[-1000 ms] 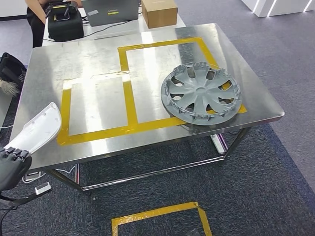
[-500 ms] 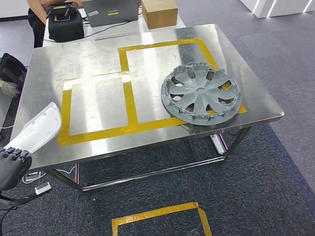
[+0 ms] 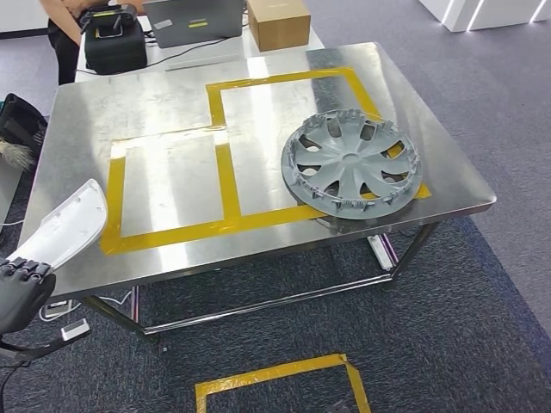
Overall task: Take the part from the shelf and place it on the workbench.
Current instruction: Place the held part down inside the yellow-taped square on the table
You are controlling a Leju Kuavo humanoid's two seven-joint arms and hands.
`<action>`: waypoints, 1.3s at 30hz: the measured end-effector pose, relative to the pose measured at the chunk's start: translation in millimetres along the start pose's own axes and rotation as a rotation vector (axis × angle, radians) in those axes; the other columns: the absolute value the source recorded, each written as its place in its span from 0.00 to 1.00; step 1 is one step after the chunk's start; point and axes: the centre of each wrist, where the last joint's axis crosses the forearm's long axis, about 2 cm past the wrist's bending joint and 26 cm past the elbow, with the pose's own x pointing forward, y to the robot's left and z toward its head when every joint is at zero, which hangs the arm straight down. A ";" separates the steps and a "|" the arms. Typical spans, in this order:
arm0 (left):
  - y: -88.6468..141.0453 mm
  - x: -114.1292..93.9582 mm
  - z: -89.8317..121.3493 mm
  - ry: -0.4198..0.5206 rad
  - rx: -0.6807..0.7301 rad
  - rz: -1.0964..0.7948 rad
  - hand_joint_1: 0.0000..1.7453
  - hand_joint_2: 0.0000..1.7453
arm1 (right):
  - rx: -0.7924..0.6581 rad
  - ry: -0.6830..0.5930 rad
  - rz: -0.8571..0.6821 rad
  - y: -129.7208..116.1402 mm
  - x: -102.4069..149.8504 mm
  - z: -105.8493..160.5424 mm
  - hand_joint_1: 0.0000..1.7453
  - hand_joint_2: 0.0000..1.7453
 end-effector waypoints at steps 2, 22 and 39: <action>0.0 0.0 0.0 0.000 0.000 0.000 1.00 1.00 | 0.000 0.000 0.000 0.0 0.0 0.0 0.00 0.00; 0.0 0.0 0.0 0.000 0.000 0.000 1.00 1.00 | 0.000 0.000 0.000 0.0 0.0 0.0 0.00 0.00; -0.1 0.3 -1.5 -0.004 -0.006 0.005 1.00 1.00 | -0.001 0.000 -0.002 0.0 -0.1 0.0 0.00 0.00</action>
